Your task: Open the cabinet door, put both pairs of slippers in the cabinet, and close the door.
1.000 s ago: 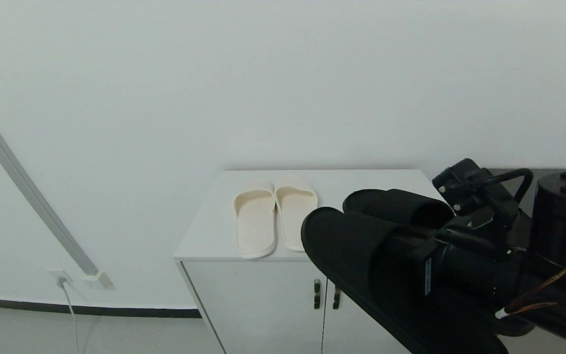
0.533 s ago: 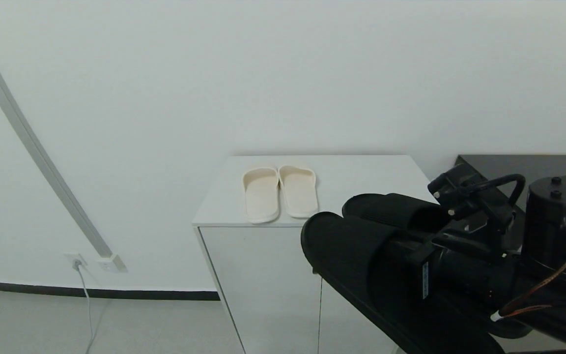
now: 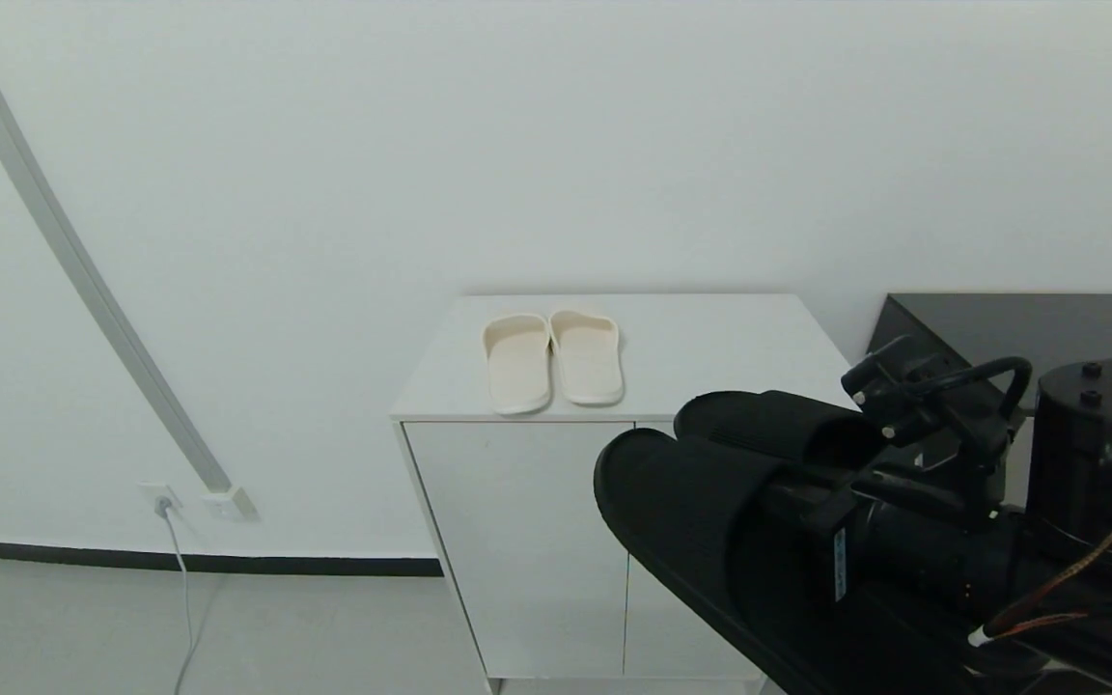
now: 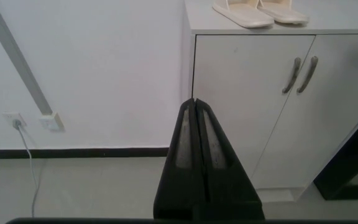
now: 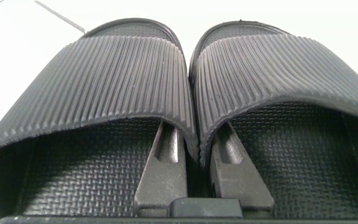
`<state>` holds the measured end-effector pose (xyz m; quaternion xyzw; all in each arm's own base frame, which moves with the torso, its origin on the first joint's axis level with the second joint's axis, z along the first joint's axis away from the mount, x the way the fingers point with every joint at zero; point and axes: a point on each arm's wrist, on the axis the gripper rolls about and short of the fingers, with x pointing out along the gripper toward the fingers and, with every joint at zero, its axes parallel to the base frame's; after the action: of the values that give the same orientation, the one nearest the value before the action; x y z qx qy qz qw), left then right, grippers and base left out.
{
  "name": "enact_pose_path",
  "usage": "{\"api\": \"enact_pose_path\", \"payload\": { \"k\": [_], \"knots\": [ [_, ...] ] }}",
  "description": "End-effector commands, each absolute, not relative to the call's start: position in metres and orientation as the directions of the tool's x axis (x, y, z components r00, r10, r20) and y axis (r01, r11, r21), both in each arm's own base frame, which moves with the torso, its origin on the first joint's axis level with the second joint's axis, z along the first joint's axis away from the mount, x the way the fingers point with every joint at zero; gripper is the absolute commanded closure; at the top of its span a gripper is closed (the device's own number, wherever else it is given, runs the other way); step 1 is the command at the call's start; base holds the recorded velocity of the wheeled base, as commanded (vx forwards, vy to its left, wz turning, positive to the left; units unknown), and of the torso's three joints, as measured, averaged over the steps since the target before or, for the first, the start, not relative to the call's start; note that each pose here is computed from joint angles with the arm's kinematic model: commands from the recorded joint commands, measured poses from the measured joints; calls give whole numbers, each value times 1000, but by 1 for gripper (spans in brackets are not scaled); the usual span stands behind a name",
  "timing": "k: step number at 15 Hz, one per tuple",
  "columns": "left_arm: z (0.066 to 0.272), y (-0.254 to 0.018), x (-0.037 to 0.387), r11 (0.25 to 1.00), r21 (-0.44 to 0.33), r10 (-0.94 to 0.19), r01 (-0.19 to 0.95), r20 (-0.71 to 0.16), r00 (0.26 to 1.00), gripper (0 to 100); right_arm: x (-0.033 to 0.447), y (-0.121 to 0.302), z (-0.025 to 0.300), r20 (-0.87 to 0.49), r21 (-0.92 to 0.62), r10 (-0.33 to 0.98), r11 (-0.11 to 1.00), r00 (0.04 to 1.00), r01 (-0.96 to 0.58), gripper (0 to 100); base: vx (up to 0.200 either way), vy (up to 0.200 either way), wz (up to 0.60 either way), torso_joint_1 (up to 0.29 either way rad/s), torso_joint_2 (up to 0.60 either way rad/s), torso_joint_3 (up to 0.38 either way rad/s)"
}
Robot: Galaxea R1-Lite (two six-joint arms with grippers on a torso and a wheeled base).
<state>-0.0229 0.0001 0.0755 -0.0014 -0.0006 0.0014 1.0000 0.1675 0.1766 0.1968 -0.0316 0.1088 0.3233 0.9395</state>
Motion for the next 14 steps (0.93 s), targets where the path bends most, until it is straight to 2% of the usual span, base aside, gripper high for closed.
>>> {"api": "enact_pose_path", "payload": {
  "k": [1, 9, 13, 14],
  "knots": [
    [76, 0, -23, 1000, -3, 3, -3, 2, 1000, 100, 168, 176, 196, -230, 10, 599, 790, 767, -614, 100, 0, 0, 0, 0, 0, 0],
    [75, 0, -23, 1000, -2, 3, -3, 0, 1000, 100, 167, 176, 193, -238, 5, 597, 789, 766, -614, 100, 0, 0, 0, -10, 20, 13],
    [76, 0, -23, 1000, -3, 2, -2, 2, 1000, 100, 167, 176, 193, -238, 5, 597, 789, 766, -614, 100, 0, 0, 0, -177, 438, 249],
    [76, 0, -23, 1000, -3, 0, 0, 2, 1000, 0, 167, 176, 192, -240, 3, 596, 790, 766, -613, 100, 0, 0, 0, -227, 540, 305]
  ]
}}
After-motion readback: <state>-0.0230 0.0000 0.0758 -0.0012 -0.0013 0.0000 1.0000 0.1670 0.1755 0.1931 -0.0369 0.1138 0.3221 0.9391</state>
